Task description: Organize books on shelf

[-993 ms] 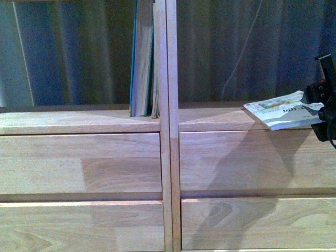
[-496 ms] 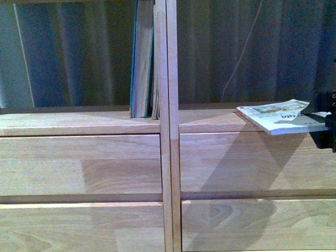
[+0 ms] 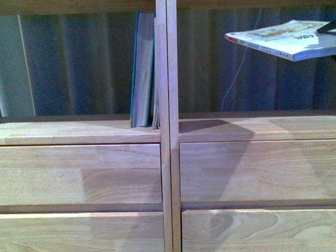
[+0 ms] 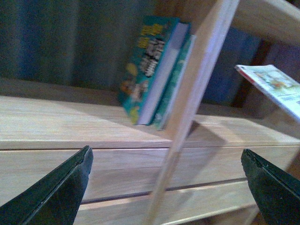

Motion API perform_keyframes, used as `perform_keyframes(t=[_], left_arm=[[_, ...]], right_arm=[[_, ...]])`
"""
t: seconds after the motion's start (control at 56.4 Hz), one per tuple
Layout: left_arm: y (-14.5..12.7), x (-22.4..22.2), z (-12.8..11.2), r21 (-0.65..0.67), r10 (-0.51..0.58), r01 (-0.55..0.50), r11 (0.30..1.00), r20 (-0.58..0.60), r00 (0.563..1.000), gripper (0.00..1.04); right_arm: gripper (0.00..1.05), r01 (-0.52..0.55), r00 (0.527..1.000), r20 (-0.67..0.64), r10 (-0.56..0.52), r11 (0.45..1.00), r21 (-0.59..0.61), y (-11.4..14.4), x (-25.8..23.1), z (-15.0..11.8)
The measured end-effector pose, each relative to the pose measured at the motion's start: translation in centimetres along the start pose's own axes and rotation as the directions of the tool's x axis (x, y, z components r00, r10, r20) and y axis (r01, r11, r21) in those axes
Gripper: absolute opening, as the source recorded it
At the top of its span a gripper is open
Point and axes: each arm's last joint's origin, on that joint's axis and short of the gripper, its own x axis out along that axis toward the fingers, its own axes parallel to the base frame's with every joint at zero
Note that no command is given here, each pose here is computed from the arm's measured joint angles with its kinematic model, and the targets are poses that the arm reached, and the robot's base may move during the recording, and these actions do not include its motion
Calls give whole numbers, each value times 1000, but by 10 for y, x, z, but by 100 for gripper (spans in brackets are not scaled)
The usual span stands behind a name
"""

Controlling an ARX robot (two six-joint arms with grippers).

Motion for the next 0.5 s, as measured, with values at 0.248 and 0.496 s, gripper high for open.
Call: perform_keyframes(t=[0.248,0.496], left_arm=[[-10,85,30,-362,-326,322,875,52,944,98],[-56,171,13,-529,-482,466,710,117,868,98]], right_arm=[[17,-153,985,-92,145,984,-91,24,-15,-15],[17,-208,975,-95,199,974,-92,27,-6,-23]])
